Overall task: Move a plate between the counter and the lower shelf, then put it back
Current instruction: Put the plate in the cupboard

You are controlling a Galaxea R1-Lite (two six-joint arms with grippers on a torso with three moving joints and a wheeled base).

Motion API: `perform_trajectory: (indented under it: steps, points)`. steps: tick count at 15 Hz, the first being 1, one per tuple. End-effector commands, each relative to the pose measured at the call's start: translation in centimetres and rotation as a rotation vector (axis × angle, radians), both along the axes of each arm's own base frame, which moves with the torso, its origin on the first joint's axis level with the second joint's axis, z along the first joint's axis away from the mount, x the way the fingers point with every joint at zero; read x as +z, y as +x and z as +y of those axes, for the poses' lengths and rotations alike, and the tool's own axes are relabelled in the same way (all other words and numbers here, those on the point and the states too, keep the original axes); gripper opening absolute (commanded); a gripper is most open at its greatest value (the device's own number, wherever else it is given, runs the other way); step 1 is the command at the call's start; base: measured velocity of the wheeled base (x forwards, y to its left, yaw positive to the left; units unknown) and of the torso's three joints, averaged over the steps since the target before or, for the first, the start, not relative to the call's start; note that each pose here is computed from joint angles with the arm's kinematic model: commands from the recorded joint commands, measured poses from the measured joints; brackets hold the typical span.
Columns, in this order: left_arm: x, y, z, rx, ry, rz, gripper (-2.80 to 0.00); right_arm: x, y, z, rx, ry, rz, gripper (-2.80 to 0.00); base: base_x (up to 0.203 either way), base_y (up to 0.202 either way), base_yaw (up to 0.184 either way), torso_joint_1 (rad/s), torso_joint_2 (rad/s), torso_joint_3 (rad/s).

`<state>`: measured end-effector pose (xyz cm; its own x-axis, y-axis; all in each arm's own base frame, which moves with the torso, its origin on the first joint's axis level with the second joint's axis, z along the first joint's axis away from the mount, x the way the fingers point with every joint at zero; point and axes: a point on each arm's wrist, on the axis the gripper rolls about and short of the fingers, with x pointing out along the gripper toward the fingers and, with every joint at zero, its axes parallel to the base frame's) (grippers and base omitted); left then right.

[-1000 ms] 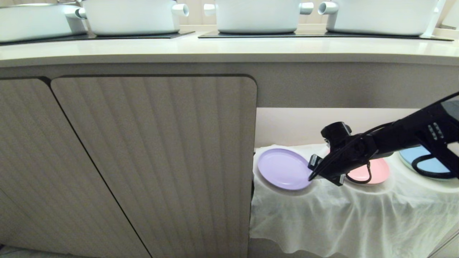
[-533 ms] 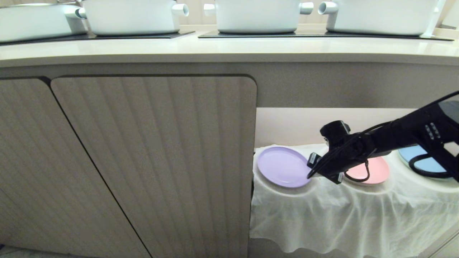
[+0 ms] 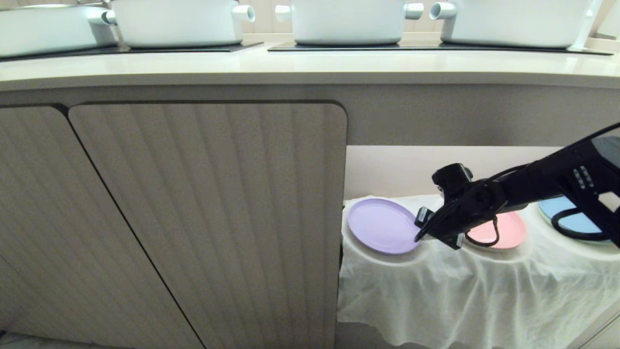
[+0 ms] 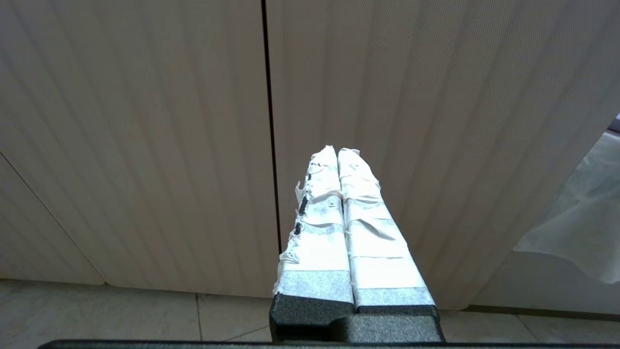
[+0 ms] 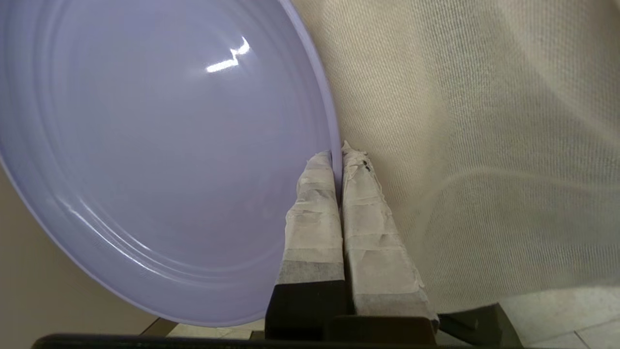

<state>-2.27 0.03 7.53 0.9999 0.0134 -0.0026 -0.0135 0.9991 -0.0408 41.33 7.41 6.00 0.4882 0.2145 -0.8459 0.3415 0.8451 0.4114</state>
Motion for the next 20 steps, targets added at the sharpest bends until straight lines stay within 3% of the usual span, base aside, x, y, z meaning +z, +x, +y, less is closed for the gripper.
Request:
perform_trajectory:
  steps: [1,11,12,20]
  points:
    - [0.0,0.01,0.0,0.001,-0.001,0.001,-2.8,0.11,-0.09,0.04,-0.001,0.002,0.007,-2.8,0.0,0.0,0.0,0.0,0.0,0.0]
    - [0.0,0.01,0.0,0.002,-0.001,0.001,-2.8,0.18,-0.24,0.08,0.001,-0.001,0.018,-2.8,0.0,0.0,0.0,0.0,0.0,0.0]
    - [0.0,0.01,0.0,0.002,-0.001,0.001,-2.8,0.17,-0.32,0.13,0.003,-0.002,0.025,0.0,0.0,0.0,0.0,0.0,0.0,0.0]
    - [0.0,0.01,0.0,0.002,-0.001,0.001,-2.8,0.54,-0.31,0.2,0.004,0.003,0.012,0.0,0.0,0.0,0.0,0.0,0.0,0.0]
